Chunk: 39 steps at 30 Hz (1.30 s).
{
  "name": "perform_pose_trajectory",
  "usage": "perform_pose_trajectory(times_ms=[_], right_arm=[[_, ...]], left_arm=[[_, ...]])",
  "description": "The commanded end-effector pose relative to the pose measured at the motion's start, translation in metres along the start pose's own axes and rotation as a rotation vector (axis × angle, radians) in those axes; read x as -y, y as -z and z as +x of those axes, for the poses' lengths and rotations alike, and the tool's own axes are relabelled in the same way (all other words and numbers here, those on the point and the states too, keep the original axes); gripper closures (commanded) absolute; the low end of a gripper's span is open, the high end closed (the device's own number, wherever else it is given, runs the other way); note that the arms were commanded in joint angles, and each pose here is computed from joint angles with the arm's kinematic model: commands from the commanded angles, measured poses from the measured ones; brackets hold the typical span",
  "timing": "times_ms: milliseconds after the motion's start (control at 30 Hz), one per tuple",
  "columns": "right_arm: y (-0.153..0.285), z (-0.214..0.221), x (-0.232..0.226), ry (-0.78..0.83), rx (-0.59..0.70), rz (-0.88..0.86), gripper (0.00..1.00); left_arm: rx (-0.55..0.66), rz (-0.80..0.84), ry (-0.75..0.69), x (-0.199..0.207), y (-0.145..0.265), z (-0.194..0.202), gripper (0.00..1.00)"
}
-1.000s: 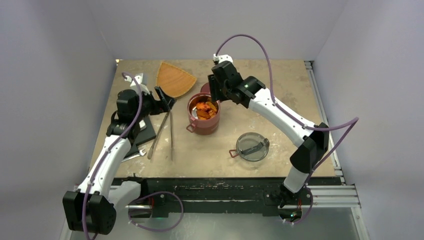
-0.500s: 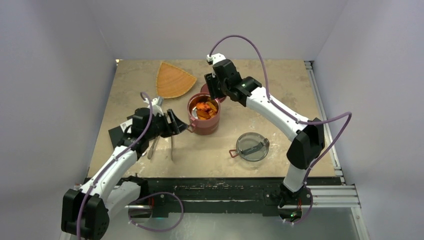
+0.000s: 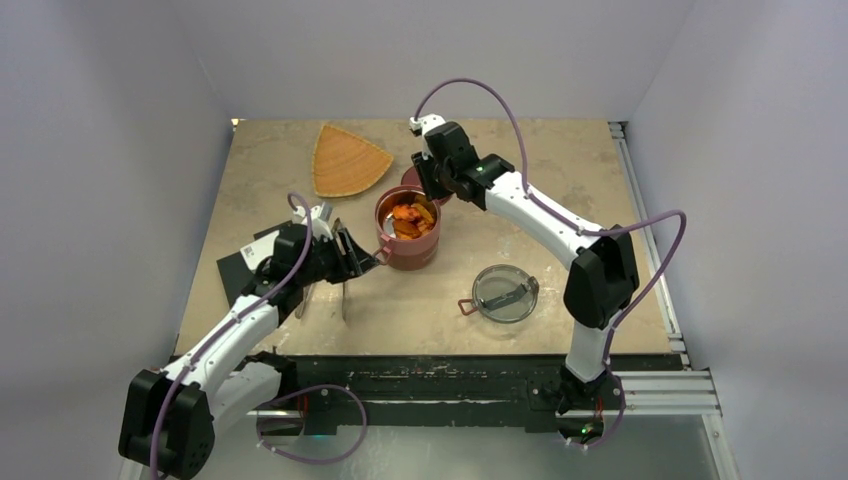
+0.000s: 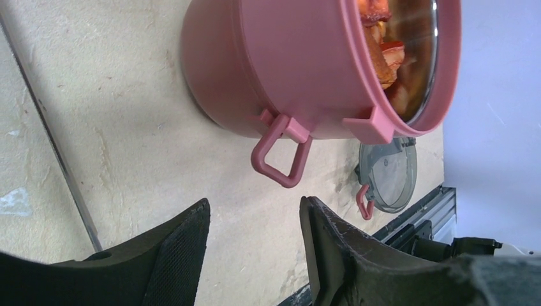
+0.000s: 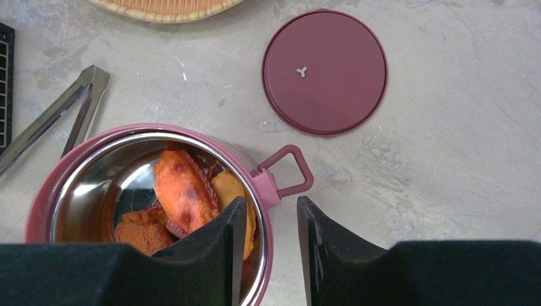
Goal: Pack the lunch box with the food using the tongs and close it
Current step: Close the fastener on the packing box.
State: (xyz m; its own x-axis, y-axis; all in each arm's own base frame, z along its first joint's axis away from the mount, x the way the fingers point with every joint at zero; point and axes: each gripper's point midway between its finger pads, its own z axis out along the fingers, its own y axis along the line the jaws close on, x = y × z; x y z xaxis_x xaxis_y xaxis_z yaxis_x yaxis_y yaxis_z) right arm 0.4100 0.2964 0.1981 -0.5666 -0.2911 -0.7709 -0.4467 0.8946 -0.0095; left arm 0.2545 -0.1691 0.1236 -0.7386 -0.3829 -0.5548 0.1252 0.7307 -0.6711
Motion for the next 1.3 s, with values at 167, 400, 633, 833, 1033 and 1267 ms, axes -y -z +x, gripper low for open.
perform_pose_trajectory(times_ms=[167,400,633,833,1033,1267], right_arm=[[-0.011,0.006,-0.004,0.023,0.000,-0.028,0.68],[-0.010,0.012,-0.002,0.010,-0.021,-0.015,0.80],[-0.008,0.019,0.002,-0.006,-0.044,0.006,0.91],[-0.007,0.023,0.005,-0.014,-0.055,0.021,0.98],[-0.005,0.024,0.006,-0.027,-0.058,0.033,1.00],[-0.001,0.022,0.008,-0.046,-0.054,0.047,1.00]], left_arm=[[0.028,-0.012,0.008,-0.004,-0.005,-0.003,0.50],[0.030,-0.013,0.014,-0.005,-0.007,-0.003,0.53],[0.049,-0.007,0.006,-0.004,-0.009,-0.008,0.54],[0.059,-0.002,0.002,-0.003,-0.011,-0.011,0.55],[0.067,-0.003,-0.001,-0.002,-0.011,-0.013,0.55],[0.077,-0.011,-0.001,-0.003,-0.011,-0.016,0.56]])
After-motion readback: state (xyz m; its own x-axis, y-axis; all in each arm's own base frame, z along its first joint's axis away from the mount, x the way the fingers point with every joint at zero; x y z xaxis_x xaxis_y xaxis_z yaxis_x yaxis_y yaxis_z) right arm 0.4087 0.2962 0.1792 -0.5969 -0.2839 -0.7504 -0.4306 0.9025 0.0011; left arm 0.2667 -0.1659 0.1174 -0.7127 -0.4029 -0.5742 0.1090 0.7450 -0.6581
